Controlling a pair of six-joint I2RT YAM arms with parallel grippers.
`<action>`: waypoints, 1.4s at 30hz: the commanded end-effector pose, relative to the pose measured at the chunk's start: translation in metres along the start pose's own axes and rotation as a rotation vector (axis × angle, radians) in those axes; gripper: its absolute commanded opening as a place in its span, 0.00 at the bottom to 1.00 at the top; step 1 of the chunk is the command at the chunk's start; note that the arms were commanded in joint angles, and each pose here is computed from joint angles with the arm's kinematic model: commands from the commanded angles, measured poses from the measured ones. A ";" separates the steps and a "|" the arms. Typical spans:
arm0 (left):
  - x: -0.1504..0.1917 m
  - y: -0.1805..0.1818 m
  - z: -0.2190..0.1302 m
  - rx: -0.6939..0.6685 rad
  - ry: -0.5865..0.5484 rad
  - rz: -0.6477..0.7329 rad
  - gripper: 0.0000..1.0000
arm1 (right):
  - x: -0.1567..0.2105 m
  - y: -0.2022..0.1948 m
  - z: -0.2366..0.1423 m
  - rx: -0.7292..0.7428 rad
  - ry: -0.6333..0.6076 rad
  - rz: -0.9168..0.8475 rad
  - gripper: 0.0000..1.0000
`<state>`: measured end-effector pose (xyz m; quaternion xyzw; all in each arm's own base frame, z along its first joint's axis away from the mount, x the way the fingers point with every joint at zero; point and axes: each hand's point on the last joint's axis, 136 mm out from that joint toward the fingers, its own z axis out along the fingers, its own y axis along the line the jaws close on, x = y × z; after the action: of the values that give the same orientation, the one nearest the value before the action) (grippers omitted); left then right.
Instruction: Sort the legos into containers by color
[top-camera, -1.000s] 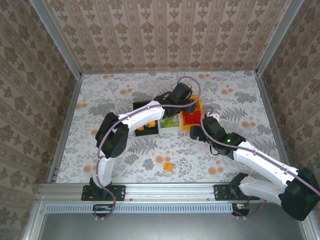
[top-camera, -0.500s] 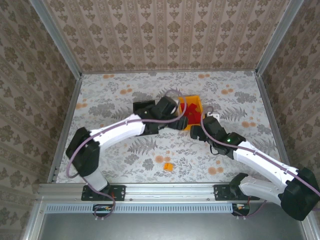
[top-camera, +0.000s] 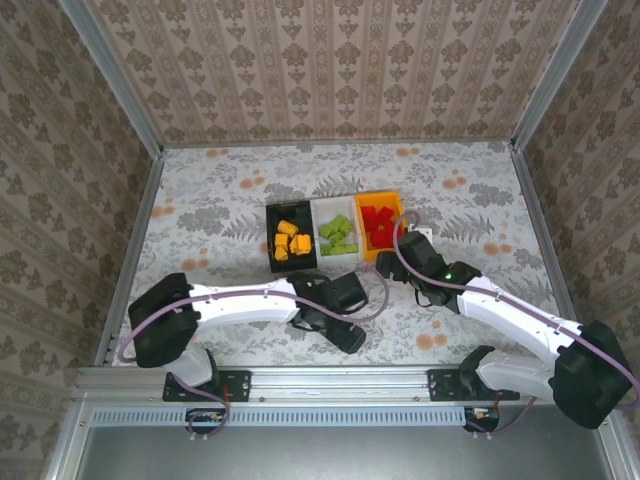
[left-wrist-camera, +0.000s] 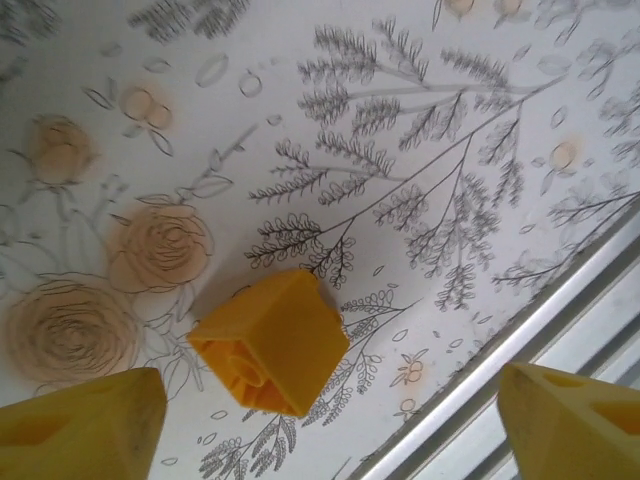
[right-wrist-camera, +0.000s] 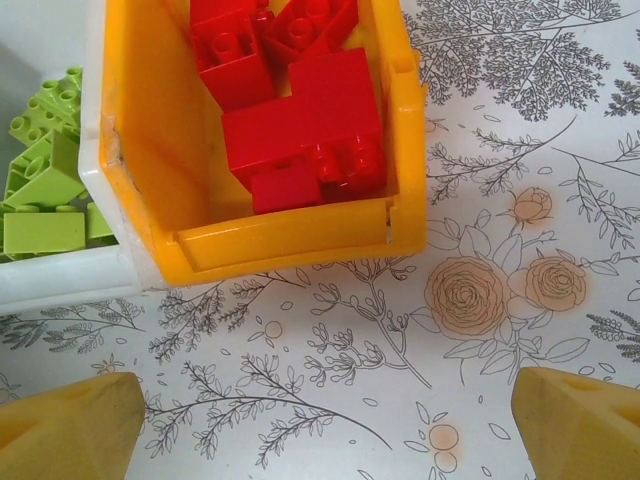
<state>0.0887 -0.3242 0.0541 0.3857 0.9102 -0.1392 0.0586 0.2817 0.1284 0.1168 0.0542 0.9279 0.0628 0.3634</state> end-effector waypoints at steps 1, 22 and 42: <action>0.012 0.010 0.011 -0.062 0.073 -0.014 0.80 | -0.001 -0.001 -0.001 -0.004 -0.008 0.000 0.96; 0.004 0.019 0.027 -0.132 0.096 0.039 0.52 | -0.003 -0.012 -0.004 0.003 -0.030 0.016 0.96; -0.038 0.085 -0.068 -0.284 -0.299 -0.153 0.38 | -0.005 -0.013 -0.004 -0.007 -0.033 0.039 0.96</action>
<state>0.1389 -0.3025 0.0847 0.3456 0.9192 -0.0954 0.1631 0.2810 0.1134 0.1176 0.0712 0.9243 0.0609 0.3700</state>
